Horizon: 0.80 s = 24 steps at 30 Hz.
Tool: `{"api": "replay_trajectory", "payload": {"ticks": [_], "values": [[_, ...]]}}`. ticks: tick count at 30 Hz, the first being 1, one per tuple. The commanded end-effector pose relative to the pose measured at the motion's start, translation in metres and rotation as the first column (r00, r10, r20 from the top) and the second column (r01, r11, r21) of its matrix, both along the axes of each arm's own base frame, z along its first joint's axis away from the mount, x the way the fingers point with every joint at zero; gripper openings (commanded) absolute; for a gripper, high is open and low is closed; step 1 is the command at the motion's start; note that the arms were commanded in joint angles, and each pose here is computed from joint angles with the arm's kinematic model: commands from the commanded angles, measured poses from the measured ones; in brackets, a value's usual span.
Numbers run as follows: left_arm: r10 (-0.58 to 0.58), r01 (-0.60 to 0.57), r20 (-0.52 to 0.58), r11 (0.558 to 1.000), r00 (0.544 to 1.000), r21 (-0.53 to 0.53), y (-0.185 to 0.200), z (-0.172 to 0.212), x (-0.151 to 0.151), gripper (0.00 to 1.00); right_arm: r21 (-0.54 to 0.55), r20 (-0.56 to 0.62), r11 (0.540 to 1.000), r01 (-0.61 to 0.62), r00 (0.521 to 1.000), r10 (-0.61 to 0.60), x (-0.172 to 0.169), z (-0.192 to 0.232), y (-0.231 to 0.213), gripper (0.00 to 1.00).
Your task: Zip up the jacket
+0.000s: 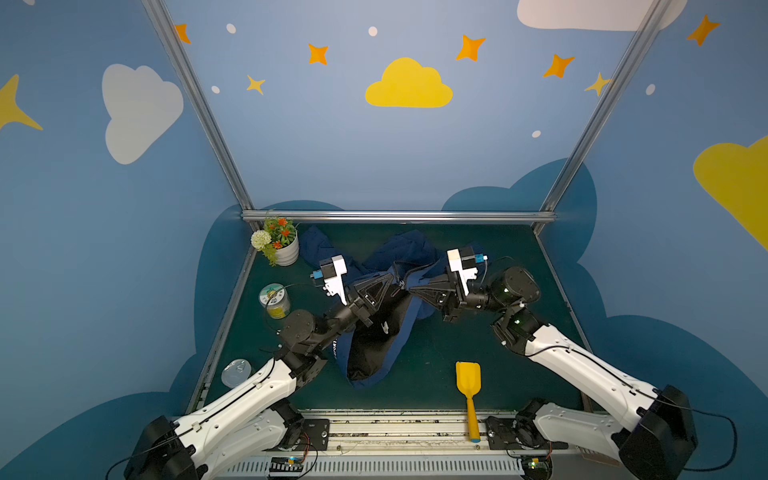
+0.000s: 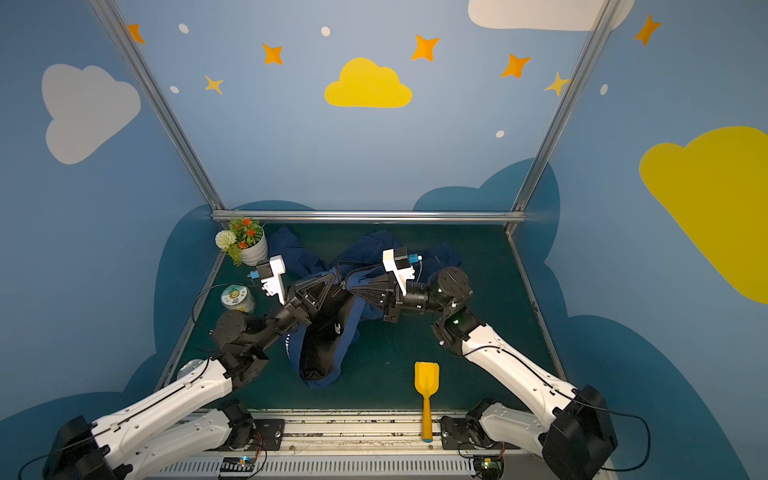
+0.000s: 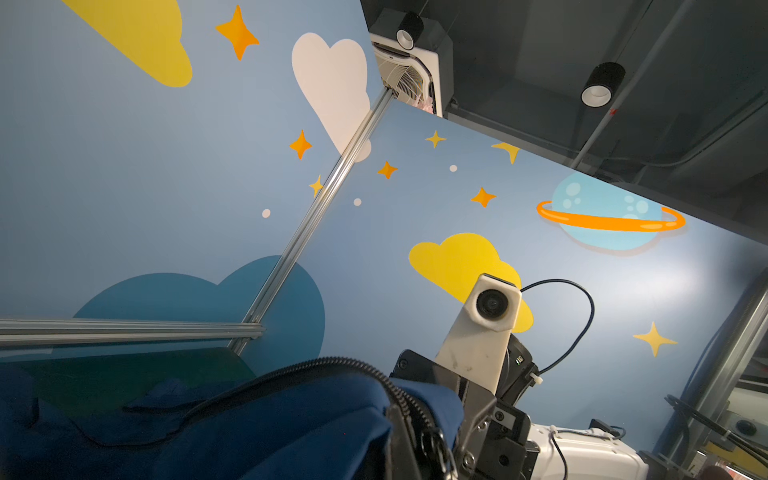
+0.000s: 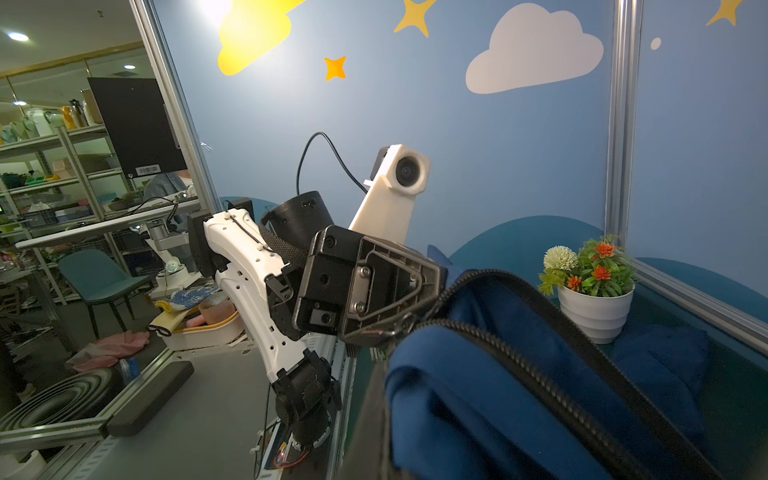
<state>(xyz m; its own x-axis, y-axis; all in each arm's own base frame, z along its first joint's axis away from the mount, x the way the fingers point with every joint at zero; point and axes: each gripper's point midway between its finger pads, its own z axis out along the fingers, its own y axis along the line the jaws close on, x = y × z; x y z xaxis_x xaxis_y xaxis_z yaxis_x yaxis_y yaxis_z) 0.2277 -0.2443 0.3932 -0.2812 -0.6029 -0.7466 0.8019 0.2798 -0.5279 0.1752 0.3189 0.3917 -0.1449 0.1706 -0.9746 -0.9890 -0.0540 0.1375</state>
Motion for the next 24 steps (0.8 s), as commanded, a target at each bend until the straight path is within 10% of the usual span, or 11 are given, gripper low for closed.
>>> {"api": "replay_trajectory", "payload": {"ticks": [1, 24], "values": [[0.002, 0.0, 0.069, 0.999, 0.998, -0.035, 0.005, 0.026, -0.008, 0.03, 0.051, 0.07, 0.999, -0.009, 0.998, 0.005, -0.004, 0.027, -0.003, 0.0], [0.008, -0.003, 0.077, 0.997, 0.997, -0.073, 0.008, 0.034, -0.009, 0.03, 0.018, 0.026, 0.999, 0.027, 0.999, -0.027, 0.003, 0.011, -0.002, 0.0]]}}
